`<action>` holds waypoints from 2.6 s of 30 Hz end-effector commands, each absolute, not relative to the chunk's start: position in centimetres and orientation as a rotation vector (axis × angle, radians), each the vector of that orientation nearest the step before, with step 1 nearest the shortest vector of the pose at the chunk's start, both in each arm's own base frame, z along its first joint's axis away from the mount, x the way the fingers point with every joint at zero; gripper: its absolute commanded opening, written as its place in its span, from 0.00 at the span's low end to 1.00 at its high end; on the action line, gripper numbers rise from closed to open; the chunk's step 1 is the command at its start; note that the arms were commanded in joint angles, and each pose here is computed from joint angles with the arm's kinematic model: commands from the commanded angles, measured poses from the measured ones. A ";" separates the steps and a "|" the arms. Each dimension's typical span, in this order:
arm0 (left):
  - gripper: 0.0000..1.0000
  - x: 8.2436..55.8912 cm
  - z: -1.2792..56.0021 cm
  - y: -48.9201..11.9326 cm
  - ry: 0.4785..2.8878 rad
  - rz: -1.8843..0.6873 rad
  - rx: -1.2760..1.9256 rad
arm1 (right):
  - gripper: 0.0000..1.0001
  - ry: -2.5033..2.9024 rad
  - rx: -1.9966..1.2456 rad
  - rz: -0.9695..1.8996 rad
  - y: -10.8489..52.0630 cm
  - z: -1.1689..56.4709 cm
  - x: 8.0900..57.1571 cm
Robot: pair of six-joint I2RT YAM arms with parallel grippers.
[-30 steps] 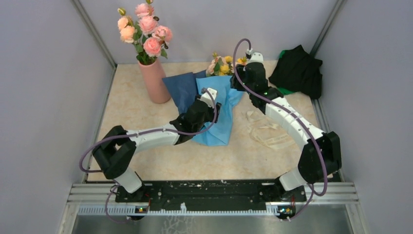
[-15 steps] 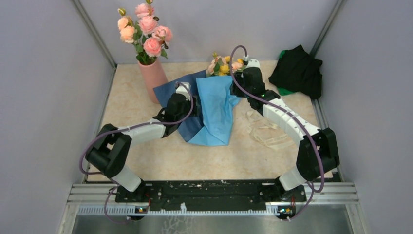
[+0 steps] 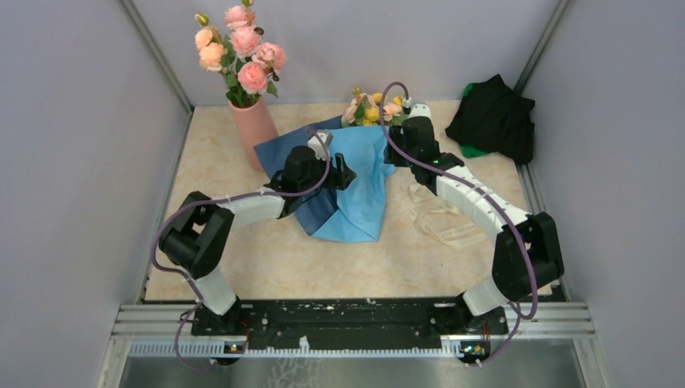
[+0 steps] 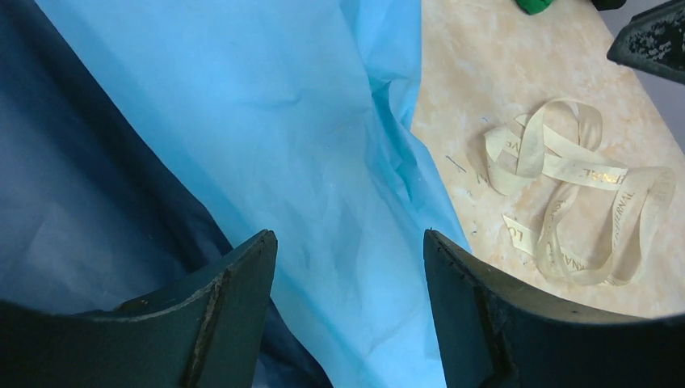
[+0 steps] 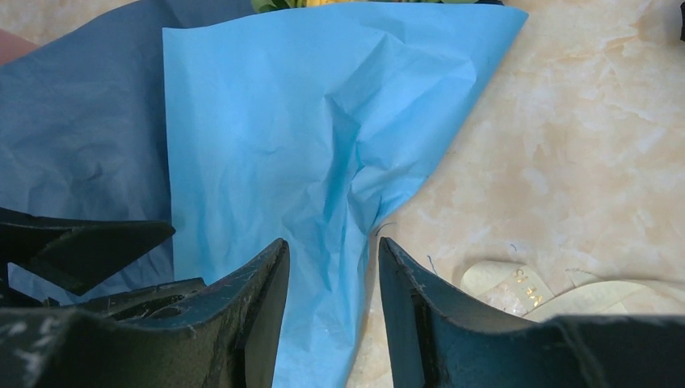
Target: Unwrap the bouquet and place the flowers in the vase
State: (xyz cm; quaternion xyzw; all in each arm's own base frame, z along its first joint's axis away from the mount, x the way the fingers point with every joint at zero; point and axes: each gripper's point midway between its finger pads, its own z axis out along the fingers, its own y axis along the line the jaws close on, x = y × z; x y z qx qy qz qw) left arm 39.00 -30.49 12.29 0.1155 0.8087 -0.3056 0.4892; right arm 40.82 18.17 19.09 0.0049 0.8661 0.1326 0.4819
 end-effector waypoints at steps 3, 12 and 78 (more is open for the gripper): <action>0.73 40.2 12.2 -30.9 1.958 -0.756 0.267 | 0.45 2.050 0.026 0.302 16.9 21.1 40.8; 0.73 40.9 12.3 -29.7 1.954 -0.691 0.235 | 0.45 2.072 0.026 0.302 16.8 19.8 41.0; 0.53 30.6 13.7 -50.7 1.830 -1.191 0.692 | 0.43 1.715 0.173 0.287 9.0 34.2 31.1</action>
